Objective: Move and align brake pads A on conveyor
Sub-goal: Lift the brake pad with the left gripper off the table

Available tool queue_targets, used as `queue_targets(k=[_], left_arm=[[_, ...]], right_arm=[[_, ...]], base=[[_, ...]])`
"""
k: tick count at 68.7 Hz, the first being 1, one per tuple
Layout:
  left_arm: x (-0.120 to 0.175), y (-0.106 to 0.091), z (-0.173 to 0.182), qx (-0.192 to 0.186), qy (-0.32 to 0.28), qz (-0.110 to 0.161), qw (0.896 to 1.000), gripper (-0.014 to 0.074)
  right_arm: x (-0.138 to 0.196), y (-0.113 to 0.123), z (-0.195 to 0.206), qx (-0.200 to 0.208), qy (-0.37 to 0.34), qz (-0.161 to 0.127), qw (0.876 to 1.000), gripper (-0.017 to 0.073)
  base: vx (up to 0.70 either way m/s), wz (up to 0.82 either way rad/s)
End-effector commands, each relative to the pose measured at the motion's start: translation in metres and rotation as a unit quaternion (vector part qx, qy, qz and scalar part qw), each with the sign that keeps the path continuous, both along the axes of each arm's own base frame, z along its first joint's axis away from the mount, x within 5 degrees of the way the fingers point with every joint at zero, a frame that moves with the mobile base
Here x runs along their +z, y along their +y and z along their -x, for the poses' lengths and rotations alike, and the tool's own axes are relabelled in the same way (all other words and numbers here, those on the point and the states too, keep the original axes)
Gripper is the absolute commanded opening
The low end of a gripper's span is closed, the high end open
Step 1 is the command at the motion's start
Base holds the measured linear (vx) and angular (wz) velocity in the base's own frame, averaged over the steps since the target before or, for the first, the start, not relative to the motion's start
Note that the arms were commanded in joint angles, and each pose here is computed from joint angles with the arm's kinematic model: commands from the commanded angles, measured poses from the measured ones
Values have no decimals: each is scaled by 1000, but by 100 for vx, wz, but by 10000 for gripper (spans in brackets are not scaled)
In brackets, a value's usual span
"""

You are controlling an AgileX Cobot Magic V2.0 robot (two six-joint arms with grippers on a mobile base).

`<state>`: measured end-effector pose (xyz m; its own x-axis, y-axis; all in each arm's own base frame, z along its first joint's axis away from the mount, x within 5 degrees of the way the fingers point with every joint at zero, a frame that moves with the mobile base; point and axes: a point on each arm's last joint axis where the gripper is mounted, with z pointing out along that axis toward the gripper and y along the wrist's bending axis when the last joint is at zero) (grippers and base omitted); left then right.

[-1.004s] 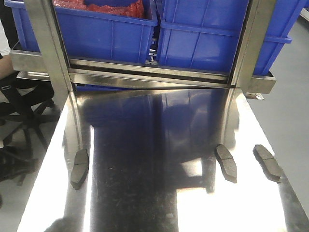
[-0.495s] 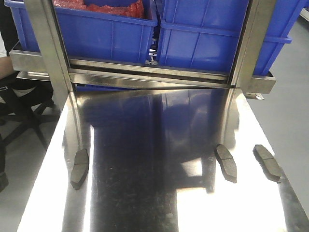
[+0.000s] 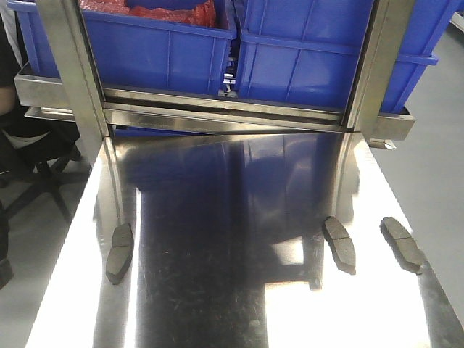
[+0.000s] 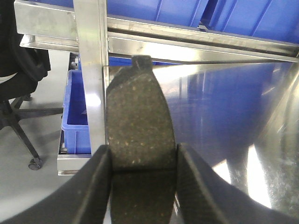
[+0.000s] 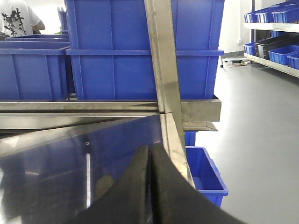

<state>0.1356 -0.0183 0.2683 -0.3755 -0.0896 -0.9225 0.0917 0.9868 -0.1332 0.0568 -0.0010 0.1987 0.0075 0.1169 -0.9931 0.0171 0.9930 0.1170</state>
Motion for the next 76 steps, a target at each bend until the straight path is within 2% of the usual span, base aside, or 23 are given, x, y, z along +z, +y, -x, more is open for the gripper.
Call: queue_targets(k=[1,76], left_arm=[[20,0,-4,5,-63,12,998,104],[20,0,-4,5,-63,12,998,104]], right_arm=[[1,0,1,-4,-35,4,999,-9],[1,0,1,-4,-35,4,999,-9]], base=[[0,0],[0,0]])
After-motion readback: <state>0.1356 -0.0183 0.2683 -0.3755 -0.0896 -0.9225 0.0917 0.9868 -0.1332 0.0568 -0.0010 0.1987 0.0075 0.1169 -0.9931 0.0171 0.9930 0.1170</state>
